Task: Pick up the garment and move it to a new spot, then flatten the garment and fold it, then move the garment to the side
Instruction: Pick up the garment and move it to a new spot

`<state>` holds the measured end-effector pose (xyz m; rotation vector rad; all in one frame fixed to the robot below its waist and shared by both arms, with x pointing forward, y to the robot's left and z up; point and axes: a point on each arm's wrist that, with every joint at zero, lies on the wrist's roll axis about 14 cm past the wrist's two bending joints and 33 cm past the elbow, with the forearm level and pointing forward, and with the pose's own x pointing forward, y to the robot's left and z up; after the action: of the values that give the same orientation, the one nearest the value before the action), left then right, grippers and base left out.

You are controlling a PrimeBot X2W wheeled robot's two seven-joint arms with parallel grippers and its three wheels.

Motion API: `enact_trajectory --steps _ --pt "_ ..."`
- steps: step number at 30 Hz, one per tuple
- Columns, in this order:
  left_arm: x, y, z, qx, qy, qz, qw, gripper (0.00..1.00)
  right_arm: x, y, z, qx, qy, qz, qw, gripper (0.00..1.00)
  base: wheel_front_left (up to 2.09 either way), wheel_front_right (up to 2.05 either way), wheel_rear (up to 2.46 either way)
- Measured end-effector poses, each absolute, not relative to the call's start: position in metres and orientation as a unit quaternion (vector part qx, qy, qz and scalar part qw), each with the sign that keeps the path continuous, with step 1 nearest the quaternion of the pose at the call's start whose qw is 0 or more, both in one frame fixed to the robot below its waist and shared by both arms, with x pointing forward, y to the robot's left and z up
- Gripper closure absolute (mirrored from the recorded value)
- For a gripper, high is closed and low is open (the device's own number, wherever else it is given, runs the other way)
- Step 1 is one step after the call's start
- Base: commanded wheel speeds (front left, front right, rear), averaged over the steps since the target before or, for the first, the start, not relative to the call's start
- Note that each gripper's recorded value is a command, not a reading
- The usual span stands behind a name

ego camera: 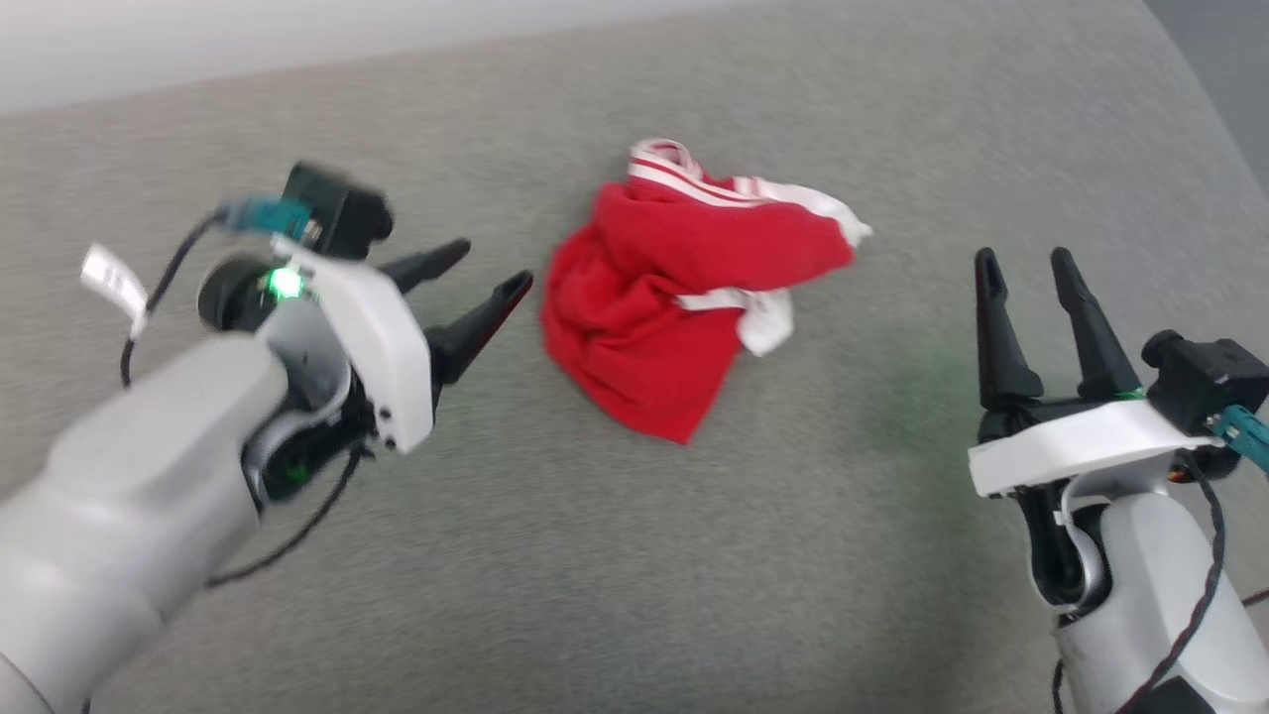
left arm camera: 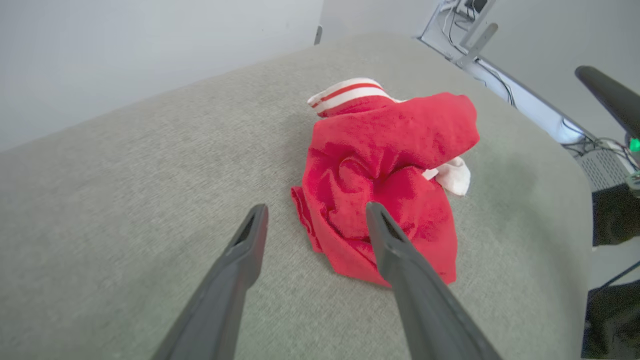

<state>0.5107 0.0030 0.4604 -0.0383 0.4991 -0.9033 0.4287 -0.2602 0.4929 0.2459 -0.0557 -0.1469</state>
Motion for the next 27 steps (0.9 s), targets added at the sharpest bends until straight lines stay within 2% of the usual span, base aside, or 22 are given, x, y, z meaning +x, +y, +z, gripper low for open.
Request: enact_trajectory --steps 6,9,13,18,27 --pt "0.480 0.068 0.449 -0.097 0.222 -0.332 0.912 0.00 0.436 -0.240 0.495 0.111 -0.024 -0.031 0.993 0.00 0.00 0.00 0.00" --pt "0.459 0.115 0.442 -0.136 0.214 -0.254 0.933 0.00 0.440 -0.230 0.500 0.104 -0.027 -0.009 0.994 0.00 0.00 0.00 0.00" --pt "0.435 0.154 0.435 -0.152 0.210 -0.191 0.947 0.00 0.440 -0.222 0.499 0.100 -0.023 0.007 0.995 0.00 0.00 0.00 0.00" --pt "0.416 0.196 0.452 -0.188 0.158 -0.121 0.962 0.00 0.438 -0.209 0.496 0.097 -0.016 0.028 0.995 0.00 0.00 0.00 0.00" --pt "0.364 0.256 0.460 -0.174 0.099 -0.025 0.979 0.00 0.432 -0.198 0.503 0.094 -0.020 0.048 0.994 0.00 0.00 0.00 0.00"
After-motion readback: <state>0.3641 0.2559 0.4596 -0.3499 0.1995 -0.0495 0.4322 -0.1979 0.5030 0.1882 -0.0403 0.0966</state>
